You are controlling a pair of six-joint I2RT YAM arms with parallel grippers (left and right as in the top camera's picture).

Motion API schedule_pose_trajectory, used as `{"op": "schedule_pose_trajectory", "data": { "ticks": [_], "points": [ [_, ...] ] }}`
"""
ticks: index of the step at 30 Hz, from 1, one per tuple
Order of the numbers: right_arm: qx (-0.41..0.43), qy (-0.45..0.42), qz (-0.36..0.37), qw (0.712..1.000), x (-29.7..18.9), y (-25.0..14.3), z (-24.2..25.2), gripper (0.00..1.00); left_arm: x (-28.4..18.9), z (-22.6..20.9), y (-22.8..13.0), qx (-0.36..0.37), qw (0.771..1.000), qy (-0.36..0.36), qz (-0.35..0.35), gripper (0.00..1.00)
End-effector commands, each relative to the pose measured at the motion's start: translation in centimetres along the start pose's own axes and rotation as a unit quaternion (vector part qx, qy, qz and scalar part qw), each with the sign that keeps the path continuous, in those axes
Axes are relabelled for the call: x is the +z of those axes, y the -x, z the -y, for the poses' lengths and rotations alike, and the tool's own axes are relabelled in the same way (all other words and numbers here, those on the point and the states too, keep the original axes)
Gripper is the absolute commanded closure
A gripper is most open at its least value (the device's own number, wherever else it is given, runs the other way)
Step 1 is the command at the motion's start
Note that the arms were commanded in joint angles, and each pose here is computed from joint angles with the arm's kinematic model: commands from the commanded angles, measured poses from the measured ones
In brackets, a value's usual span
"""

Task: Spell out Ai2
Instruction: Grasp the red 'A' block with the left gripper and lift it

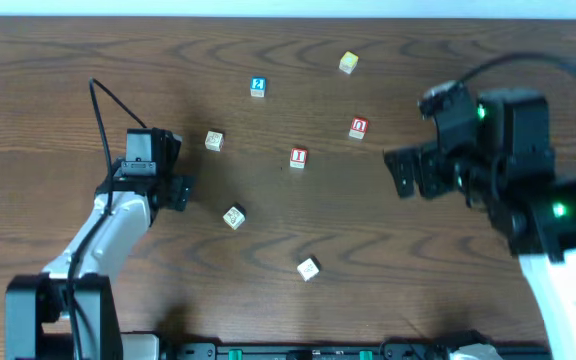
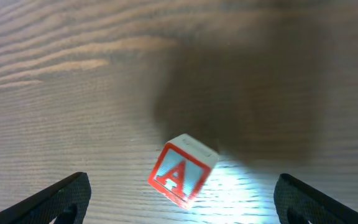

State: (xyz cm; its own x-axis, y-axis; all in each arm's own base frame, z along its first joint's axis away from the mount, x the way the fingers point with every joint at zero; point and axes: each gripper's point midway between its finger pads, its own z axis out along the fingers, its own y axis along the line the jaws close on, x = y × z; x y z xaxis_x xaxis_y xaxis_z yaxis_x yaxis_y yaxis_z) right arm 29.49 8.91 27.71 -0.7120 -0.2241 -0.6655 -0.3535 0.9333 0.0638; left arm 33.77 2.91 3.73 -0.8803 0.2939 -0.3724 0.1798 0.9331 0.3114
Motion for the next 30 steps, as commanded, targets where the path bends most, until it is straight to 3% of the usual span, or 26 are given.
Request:
{"op": "schedule_pose_trajectory", "data": {
  "ticks": [1,8,9,15,30],
  "points": [
    [0.002,-0.007,-0.006,1.000,0.2,-1.3,0.3,0.01,0.4,-0.2,0.2,0.038,0.999,-0.017,0.003,0.04],
    [0.003,-0.008,-0.002,1.000,0.1,-1.2,0.3,0.01,1.2,-0.2,-0.7,0.043,0.998,-0.054,-0.005,0.00],
    [0.003,-0.009,0.001,1.000,0.1,-1.1,0.3,0.01,1.4,-0.1,-0.9,0.051,0.997,-0.057,-0.007,0.08],
    [0.004,-0.010,0.004,1.000,0.1,-1.0,0.4,0.01,2.4,1.0,-1.3,0.067,0.994,-0.087,-0.012,0.24],
    [0.005,-0.013,0.011,1.000,0.1,-0.6,0.5,0.01,3.3,1.1,-1.1,0.079,0.993,-0.085,-0.007,0.41]
  ]
}}
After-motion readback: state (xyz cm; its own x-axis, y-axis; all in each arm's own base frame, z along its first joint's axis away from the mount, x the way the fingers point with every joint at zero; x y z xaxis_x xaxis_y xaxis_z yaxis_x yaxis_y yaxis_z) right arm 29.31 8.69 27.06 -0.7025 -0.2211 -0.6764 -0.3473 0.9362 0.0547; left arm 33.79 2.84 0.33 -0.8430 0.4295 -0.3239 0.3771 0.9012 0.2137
